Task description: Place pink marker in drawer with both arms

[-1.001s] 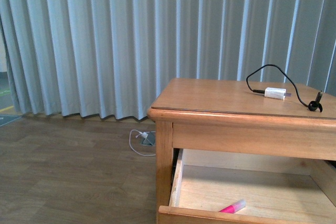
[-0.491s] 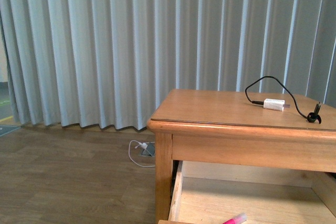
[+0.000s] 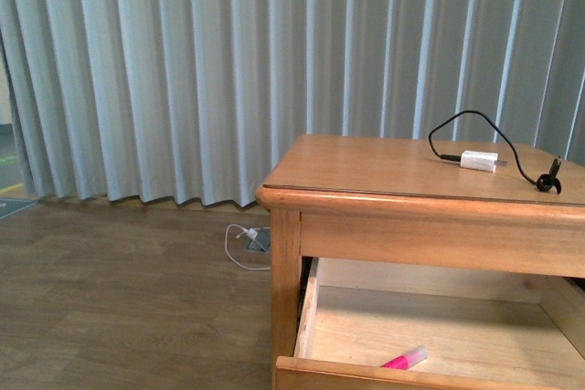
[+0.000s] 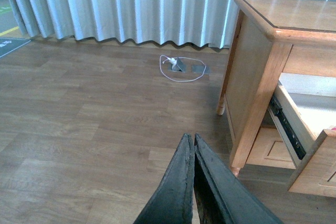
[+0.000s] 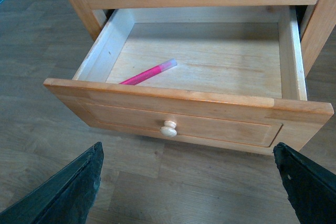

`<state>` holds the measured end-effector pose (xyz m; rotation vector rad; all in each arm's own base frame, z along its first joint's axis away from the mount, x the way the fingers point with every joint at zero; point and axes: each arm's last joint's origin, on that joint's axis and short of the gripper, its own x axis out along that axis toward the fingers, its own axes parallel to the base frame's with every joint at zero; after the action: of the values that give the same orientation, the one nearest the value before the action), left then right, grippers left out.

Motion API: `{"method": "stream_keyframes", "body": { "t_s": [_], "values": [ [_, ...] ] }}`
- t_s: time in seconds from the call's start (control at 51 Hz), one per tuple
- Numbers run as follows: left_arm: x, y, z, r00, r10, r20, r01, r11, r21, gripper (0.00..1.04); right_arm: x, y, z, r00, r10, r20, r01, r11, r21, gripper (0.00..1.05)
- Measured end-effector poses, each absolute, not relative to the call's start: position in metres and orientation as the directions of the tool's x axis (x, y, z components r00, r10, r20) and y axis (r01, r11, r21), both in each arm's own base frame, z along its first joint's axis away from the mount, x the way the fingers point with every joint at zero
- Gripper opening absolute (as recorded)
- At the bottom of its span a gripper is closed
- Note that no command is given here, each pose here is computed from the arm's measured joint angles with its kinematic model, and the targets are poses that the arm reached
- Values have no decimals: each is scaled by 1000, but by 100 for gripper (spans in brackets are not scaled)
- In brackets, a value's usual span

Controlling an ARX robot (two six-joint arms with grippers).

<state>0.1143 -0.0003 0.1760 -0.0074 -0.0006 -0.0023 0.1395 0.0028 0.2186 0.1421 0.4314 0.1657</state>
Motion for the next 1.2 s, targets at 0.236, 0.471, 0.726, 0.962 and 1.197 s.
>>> {"method": "stream_keyframes", "body": {
  "t_s": [0.236,0.471,0.726,0.962,1.197],
  "values": [
    [110,0,174,1000,-2,27,2,1000,-7,4,139,3,219,895,189,-403,-129,977,172,96],
    [99,0,170,1000,-3,-2,3,1000,-6,4,139,3,219,895,189,-403,-129,977,172,96],
    [97,0,171,1000,-3,20,3,1000,-6,4,139,3,219,895,189,-403,-129,977,172,96],
    [97,0,171,1000,-2,20,2,1000,-7,44,141,4,214,954,38,-298,-34,999,17,96],
    [97,0,171,1000,-3,20,3,1000,-7,87,158,8,196,841,127,-525,-147,989,3,96]
  ]
}}
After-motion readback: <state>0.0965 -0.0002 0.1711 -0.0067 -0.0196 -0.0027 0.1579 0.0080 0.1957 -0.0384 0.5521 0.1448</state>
